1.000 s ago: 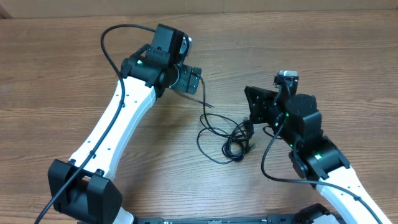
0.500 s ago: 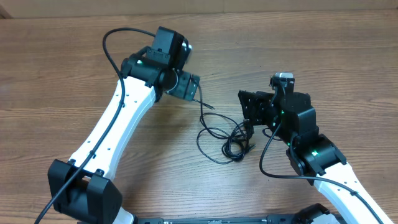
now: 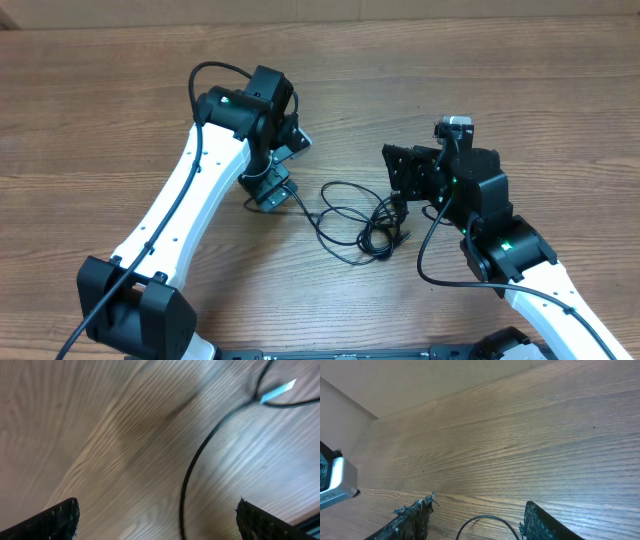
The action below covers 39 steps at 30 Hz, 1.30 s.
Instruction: Untangle cables
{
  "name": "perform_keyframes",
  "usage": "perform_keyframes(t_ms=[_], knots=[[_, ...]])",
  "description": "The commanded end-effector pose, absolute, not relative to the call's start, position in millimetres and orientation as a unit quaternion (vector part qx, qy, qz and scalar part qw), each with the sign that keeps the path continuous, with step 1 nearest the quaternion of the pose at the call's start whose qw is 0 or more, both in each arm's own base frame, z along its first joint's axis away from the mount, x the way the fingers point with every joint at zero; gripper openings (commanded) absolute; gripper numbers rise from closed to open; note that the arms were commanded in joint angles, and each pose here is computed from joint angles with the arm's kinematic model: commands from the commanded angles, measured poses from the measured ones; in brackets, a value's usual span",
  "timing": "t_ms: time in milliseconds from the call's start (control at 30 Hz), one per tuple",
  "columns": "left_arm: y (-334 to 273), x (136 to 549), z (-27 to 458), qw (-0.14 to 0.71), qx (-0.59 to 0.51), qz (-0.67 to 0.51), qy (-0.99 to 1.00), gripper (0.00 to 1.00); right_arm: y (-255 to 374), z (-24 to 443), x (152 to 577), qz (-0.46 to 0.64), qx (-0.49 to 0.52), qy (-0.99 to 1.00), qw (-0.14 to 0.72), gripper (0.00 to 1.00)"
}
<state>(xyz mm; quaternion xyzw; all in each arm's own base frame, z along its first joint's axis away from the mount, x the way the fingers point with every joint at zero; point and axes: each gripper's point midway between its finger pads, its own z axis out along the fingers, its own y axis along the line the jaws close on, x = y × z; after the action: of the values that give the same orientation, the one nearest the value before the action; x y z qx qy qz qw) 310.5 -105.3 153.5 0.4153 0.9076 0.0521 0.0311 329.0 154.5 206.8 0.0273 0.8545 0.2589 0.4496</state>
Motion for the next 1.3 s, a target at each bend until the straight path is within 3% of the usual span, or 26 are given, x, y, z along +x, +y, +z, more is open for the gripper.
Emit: perform_keyframes(t_ms=[0,200,367,667,867,1100,1267], knots=[[-81.9,316.5,155.9,0.014,0.433,0.121,0.893,1.00,156.2,217.3,332.5,0.258,0.023,0.848,0.462,0.59],[-88.6,308.9,153.9,-0.007,0.560,0.095,0.823,1.00,156.0,216.7,332.2,0.257,0.023,0.849,0.461,0.59],[-133.7,286.0,151.7,0.024,0.700,-0.047,0.712,1.00,156.0,216.7,332.2,0.257,0.023,0.849,0.461,0.59],[-175.3,270.7,162.6,0.095,0.758,-0.159,0.625,1.00,155.4,213.9,331.0,0.255,0.023,0.852,0.456,0.59],[-183.4,288.7,164.8,0.128,0.728,-0.153,0.656,1.00,154.0,207.2,327.7,0.249,0.024,0.860,0.444,0.59],[-178.8,370.8,183.3,0.237,0.499,-0.143,0.821,1.00,145.2,173.7,307.3,0.219,0.029,0.899,0.379,0.58],[-164.5,394.3,190.8,0.265,0.423,-0.145,0.854,1.00,138.2,150.5,287.6,0.199,0.036,0.924,0.323,0.58]])
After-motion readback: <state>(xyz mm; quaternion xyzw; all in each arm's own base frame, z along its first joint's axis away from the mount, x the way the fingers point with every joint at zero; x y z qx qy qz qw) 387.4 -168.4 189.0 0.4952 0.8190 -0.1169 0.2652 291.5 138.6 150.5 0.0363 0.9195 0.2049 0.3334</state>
